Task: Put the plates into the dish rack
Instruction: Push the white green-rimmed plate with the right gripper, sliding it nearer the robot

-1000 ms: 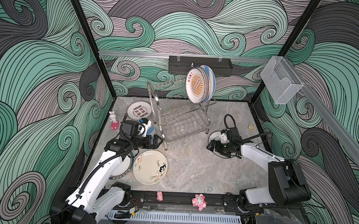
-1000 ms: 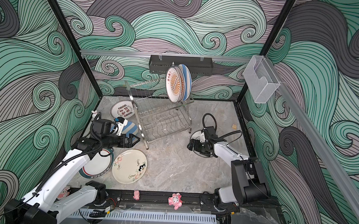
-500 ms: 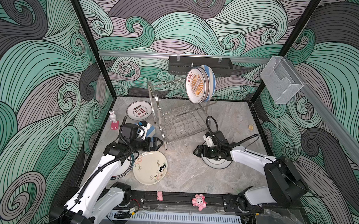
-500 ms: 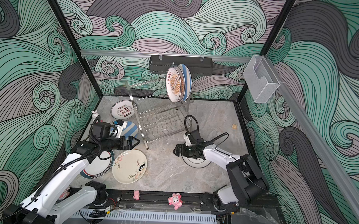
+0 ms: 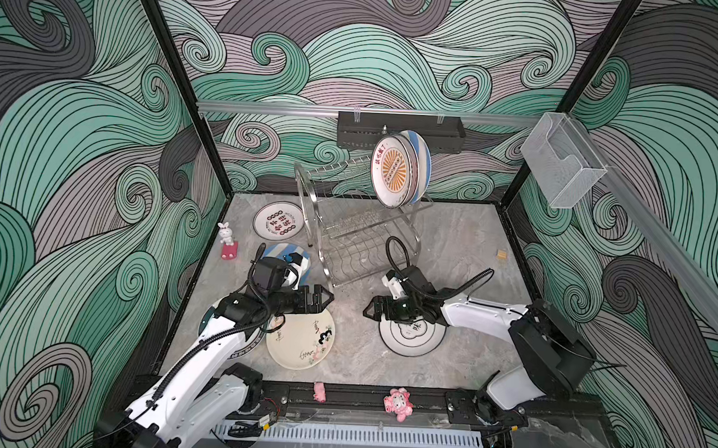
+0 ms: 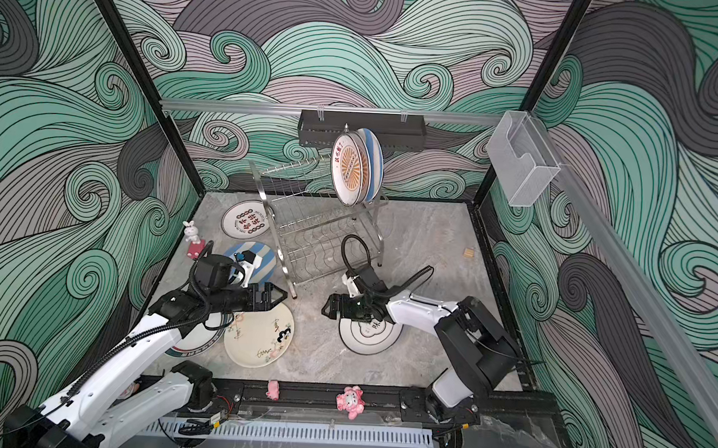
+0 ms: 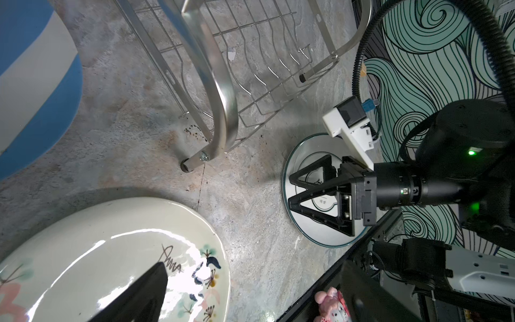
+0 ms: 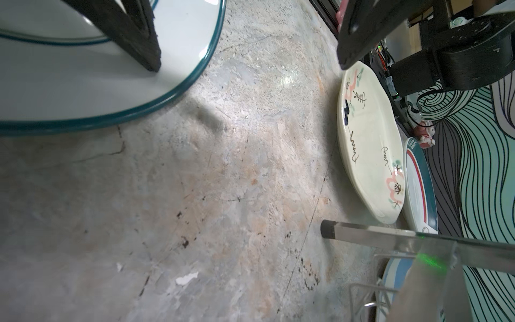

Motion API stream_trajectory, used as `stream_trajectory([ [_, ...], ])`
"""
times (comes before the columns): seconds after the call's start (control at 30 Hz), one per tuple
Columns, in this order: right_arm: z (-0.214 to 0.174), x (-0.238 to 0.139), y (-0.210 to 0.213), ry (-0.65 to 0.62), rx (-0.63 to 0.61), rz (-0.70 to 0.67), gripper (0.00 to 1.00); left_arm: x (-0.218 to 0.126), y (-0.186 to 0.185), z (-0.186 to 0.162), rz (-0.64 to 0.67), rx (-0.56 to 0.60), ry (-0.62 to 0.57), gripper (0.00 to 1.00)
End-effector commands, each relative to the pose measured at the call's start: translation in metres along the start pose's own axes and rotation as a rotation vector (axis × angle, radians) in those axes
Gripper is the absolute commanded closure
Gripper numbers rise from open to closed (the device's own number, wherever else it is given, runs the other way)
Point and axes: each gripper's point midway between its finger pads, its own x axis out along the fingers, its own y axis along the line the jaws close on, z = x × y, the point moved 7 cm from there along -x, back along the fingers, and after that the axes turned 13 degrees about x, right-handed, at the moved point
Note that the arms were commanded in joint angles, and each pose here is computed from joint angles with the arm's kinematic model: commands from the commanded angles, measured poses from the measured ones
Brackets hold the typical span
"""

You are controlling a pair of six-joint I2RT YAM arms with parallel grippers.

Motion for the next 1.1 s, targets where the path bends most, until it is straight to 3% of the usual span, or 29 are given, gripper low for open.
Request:
stream_trajectory([
  [0.0,-0.007,0.002,-0.002,0.017,0.021,-0.012,0.02,0.006,-0.005,-0.003,0.003,0.004,0.001,0.01],
  [0.57,-0.009,-0.030,-0.004,-0.032,-0.001,-0.106,0.01,0.043,-0.028,-0.027,-0.028,0.089,0.138,0.02],
  [0.9,-0.027,-0.113,-0.068,-0.186,0.158,-0.328,0.01,0.068,-0.040,-0.034,-0.069,0.137,0.161,0.01],
  [1.07,-0.043,-0.142,-0.079,-0.265,0.133,-0.416,0.01,0.087,-0.049,-0.033,-0.099,0.152,0.148,0.01],
])
